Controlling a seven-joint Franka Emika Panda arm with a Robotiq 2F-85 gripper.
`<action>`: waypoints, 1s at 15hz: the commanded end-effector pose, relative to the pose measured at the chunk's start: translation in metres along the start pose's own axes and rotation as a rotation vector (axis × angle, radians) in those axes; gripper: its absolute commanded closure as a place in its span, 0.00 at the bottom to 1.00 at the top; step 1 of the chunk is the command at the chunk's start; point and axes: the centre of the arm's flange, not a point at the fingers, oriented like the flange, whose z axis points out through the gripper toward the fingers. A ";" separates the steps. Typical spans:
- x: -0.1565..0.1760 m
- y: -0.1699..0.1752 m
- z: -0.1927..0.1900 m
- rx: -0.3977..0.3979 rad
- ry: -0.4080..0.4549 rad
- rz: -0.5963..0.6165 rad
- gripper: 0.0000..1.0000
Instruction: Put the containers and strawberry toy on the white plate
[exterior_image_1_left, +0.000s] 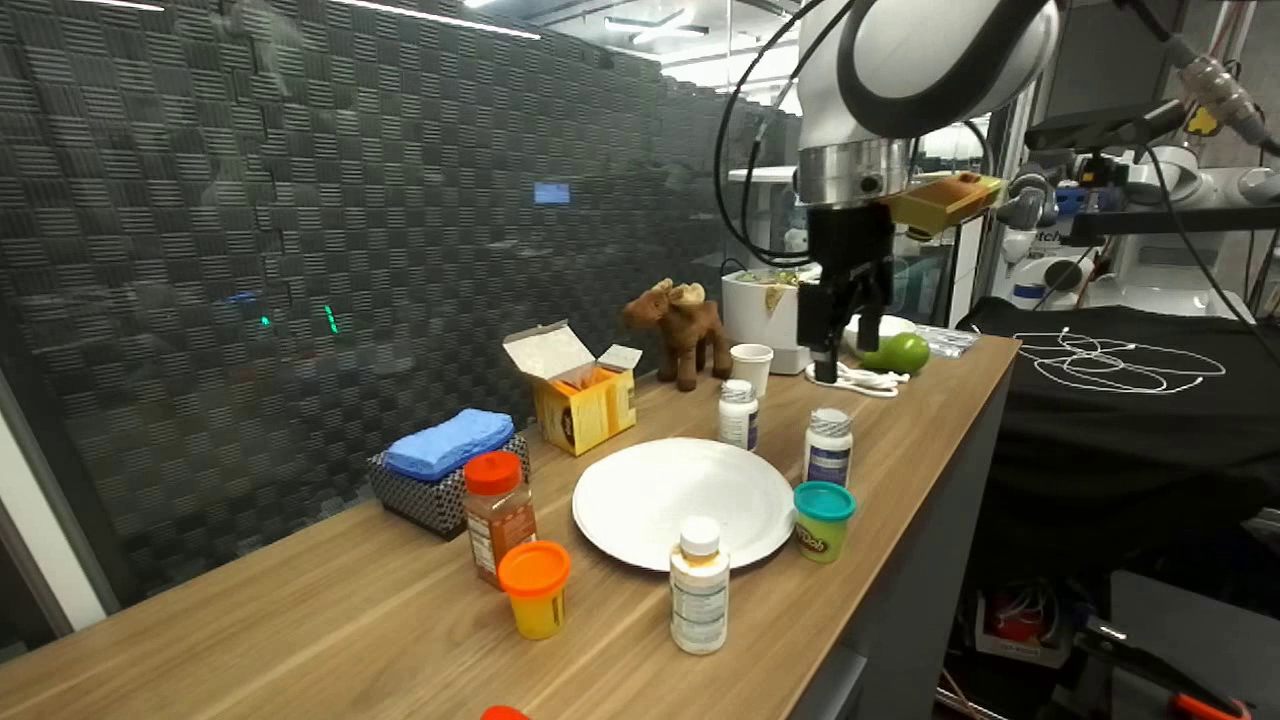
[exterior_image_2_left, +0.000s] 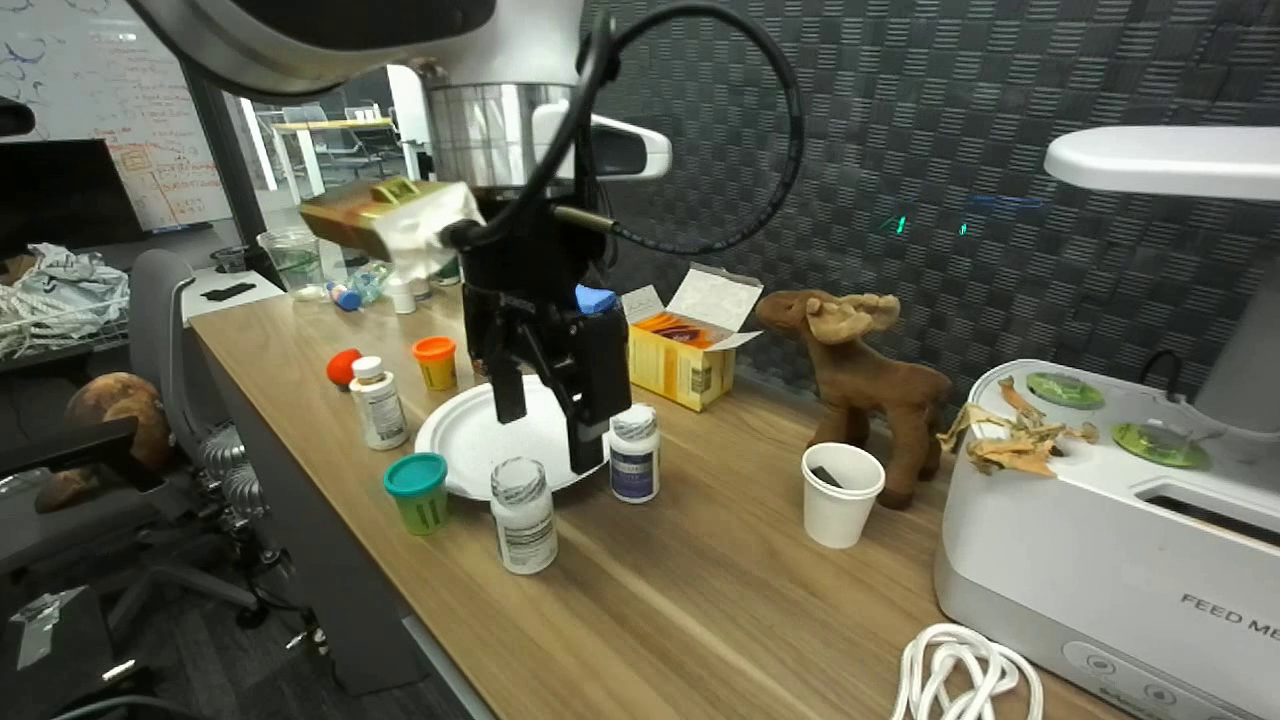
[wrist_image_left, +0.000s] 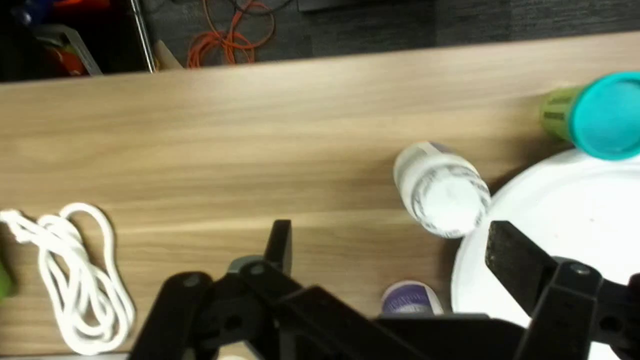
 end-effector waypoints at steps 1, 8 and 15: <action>0.069 -0.019 0.004 0.076 0.054 -0.100 0.00; 0.116 -0.021 0.026 0.119 0.050 -0.179 0.00; 0.121 -0.012 0.022 0.086 0.047 -0.168 0.58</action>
